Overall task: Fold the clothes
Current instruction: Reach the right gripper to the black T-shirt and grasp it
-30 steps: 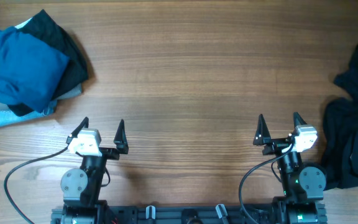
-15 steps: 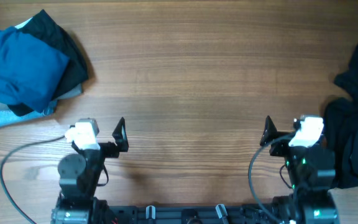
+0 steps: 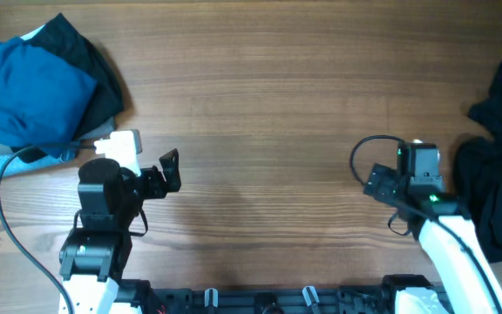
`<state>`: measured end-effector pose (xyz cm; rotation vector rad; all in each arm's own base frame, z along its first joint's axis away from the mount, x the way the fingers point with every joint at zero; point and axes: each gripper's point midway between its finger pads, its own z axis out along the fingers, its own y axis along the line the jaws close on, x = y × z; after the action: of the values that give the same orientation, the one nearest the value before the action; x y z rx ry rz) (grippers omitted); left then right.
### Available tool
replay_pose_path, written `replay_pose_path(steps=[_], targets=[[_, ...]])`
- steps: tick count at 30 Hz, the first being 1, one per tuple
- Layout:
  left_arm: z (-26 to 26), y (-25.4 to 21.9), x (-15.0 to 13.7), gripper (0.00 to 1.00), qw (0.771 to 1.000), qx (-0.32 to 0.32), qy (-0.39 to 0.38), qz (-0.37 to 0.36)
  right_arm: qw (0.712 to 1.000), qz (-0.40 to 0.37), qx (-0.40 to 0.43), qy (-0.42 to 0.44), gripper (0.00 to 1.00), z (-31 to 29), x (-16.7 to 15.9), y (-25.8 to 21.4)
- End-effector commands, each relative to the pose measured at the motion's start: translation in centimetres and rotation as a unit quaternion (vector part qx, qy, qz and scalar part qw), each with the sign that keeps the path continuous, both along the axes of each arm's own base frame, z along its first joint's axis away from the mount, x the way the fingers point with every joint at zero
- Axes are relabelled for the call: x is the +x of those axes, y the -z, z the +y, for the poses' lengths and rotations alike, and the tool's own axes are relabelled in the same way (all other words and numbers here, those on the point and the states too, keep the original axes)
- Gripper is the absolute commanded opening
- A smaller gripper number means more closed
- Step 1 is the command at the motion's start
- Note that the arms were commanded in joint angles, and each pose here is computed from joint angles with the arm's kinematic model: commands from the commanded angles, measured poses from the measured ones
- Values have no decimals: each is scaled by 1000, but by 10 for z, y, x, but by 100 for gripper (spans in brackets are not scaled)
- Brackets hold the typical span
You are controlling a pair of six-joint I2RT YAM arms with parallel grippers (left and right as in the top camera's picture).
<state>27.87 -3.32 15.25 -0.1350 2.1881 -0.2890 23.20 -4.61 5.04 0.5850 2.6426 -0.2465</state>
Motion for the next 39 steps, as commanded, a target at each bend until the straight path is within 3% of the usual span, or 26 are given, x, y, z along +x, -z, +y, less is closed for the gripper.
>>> replay_pose_path(steps=[1, 8, 14, 16, 18, 20, 22, 24, 25, 26, 27, 34, 39], targets=[[-1, -5, 3, 100, 1000, -8, 3, -1, 979, 21, -50, 198, 96, -52, -26, 7], [-1, -4, 3, 100, 1000, -8, 2, -1, 948, 75, -56, 305, 95, -93, -62, 23], [-1, -4, 3, 100, 1000, -8, 2, 0, 934, 76, -43, 345, 89, -103, -74, 27], [-1, -4, 3, 100, 1000, -8, 2, 1, 934, 76, -42, 346, 82, -103, -74, 27], [-1, -4, 3, 100, 1000, -8, 2, 0, 935, 80, -36, 344, 50, -101, -75, 28], [-1, -4, 3, 100, 1000, -8, 2, 0, 936, 86, -24, 342, 48, -97, -76, 30], [-1, -4, 3, 100, 1000, -8, 2, 0, 936, 94, -8, 338, 37, -90, -79, 35], [-1, -4, 3, 100, 1000, -8, 2, 0, 934, 101, -1, 341, 41, -85, -85, 41], [-1, -4, 3, 100, 1000, -8, 2, 0, 929, 101, 2, 356, 55, -84, -88, 43], [-1, -4, 3, 100, 1000, -8, 2, 0, 927, 101, 5, 361, 62, -83, -90, 45], [-1, -4, 3, 100, 1000, -8, 2, 0, 924, 102, 8, 368, 62, -81, -91, 45], [-1, -4, 3, 100, 1000, -8, 2, 0, 908, 107, 14, 405, 53, -77, -101, 46], [-1, -4, 3, 100, 1000, -8, 2, 0, 897, 111, 17, 427, 28, -75, -107, 46]])
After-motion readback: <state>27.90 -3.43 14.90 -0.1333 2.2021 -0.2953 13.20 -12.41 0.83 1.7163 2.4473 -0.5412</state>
